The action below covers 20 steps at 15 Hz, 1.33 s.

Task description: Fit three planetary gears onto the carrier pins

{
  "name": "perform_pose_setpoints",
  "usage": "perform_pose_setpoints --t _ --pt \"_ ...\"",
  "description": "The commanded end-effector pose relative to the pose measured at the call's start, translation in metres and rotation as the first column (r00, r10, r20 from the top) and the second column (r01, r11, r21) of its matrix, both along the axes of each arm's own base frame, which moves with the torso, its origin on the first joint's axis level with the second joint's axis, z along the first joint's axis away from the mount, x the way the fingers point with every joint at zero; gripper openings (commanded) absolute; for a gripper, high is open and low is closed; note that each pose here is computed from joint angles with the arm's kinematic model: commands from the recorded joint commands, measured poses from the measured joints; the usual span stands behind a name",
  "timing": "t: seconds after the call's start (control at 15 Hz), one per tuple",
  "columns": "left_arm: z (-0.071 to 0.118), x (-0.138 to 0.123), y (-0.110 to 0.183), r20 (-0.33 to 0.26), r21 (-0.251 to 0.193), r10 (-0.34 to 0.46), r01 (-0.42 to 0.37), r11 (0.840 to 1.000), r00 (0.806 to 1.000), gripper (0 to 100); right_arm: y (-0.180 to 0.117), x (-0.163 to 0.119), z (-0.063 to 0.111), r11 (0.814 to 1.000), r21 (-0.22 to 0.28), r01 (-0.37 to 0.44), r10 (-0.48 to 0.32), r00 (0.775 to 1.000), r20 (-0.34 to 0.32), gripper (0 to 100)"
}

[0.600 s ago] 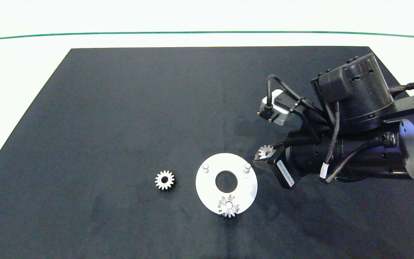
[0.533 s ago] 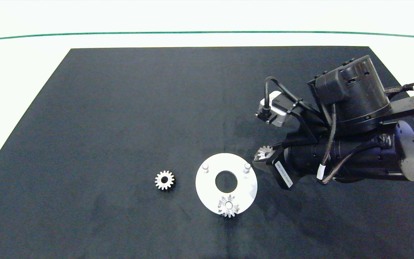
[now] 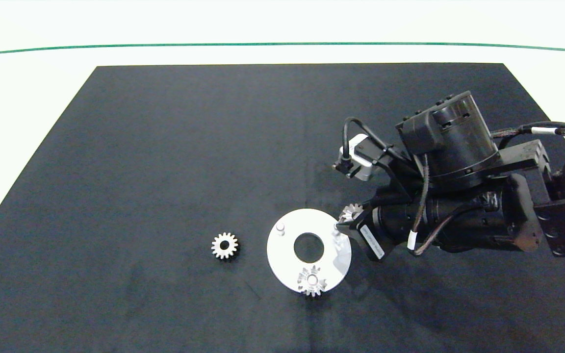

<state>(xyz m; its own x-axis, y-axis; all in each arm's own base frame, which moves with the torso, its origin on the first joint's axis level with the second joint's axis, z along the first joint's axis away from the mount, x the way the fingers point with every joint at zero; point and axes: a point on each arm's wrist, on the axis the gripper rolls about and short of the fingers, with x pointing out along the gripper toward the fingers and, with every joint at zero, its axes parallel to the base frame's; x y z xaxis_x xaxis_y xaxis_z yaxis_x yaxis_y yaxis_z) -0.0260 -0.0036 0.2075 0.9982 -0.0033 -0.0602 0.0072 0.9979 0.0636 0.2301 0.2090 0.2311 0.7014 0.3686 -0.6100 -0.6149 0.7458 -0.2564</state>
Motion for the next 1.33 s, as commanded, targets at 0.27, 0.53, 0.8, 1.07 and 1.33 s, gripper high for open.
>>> perform_pose_setpoints --t 0.27,0.53,0.8,1.07,1.33 --pt "0.000 -0.001 0.000 0.004 0.001 0.000 0.000 1.000 1.000 100 0.012 0.007 -0.014 1.000 -0.023 -0.007 0.007 1.000 -0.014 4" --pt "0.000 -0.001 0.000 0.004 0.001 0.000 0.000 1.000 1.000 100 0.017 0.009 -0.012 1.000 -0.017 -0.010 0.009 1.000 -0.003 4" --pt "0.000 -0.001 0.000 0.005 0.001 0.000 0.000 1.000 1.000 100 0.018 0.009 -0.014 1.000 -0.021 -0.010 0.009 1.000 -0.007 4" --pt "0.000 -0.002 0.000 0.007 0.001 0.000 0.000 1.000 1.000 100 0.017 0.010 -0.015 1.000 -0.027 -0.001 0.001 1.000 -0.005 4" --pt "0.000 -0.002 0.000 0.008 0.001 0.000 0.000 1.000 1.000 100 0.015 0.012 -0.015 1.000 -0.029 0.007 -0.007 1.000 -0.007 4"
